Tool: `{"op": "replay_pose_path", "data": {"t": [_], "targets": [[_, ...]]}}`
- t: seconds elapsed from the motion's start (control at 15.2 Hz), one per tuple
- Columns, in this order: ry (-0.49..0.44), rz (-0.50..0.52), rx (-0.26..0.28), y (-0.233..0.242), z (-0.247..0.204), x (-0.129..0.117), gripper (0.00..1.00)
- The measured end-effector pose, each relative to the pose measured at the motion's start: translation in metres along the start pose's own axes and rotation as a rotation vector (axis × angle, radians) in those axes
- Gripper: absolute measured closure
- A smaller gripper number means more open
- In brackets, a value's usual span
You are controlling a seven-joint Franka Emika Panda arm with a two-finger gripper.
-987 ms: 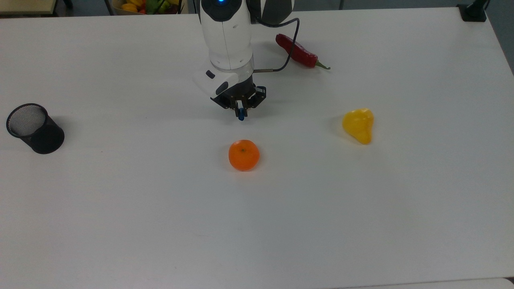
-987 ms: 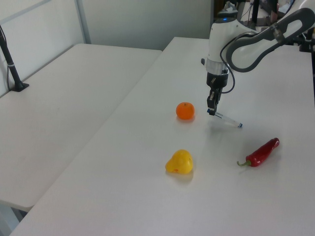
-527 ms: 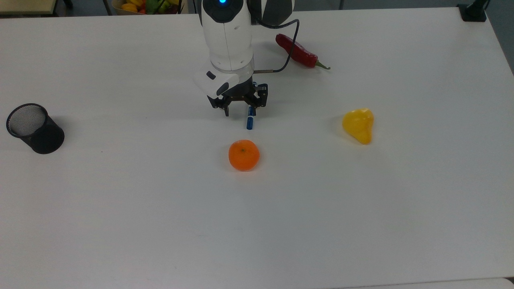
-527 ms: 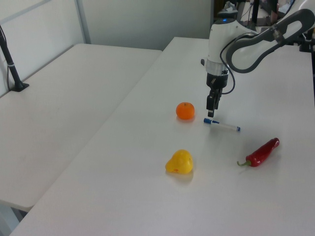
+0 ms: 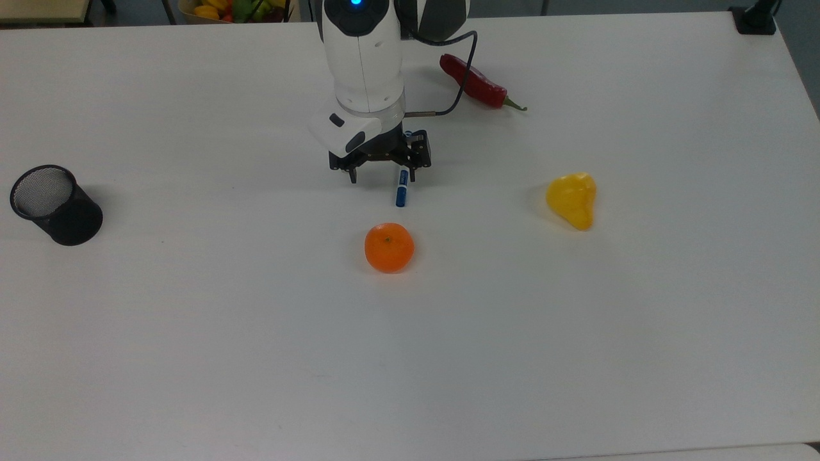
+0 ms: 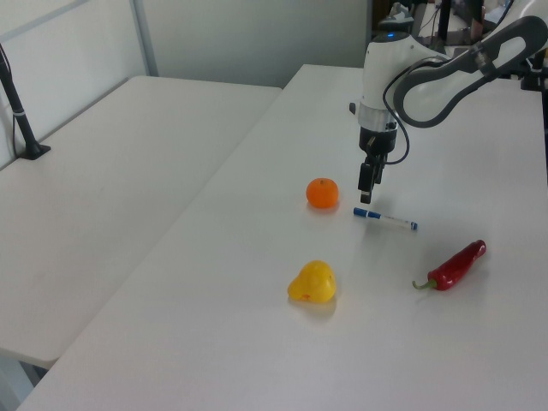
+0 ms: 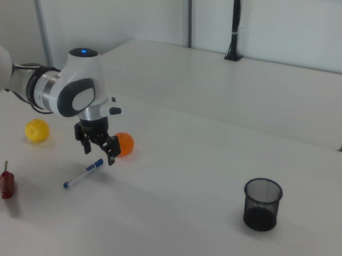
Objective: Take marker pen
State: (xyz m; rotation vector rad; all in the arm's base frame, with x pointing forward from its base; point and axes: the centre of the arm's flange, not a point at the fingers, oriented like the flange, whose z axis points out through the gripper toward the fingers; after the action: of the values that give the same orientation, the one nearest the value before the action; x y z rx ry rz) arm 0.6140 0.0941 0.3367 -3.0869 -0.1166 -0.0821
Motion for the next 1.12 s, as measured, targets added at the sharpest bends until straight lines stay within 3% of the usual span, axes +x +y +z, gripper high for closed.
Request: {"op": "replay_pose_path", "data": {"t": [0.26,0.53,0.86,1.12], "targets": [[0.039,0.007,0.002,0.004,-0.022,0.005,0.0],[0.085,0.041,0.005,0.026,-0.096,0.0,0.0],[0.01,0.085,0.008,0.051,-0.197,-0.045,0.0],[-0.033,0.127,0.009,0.072,-0.251,-0.085,0.0]]}}
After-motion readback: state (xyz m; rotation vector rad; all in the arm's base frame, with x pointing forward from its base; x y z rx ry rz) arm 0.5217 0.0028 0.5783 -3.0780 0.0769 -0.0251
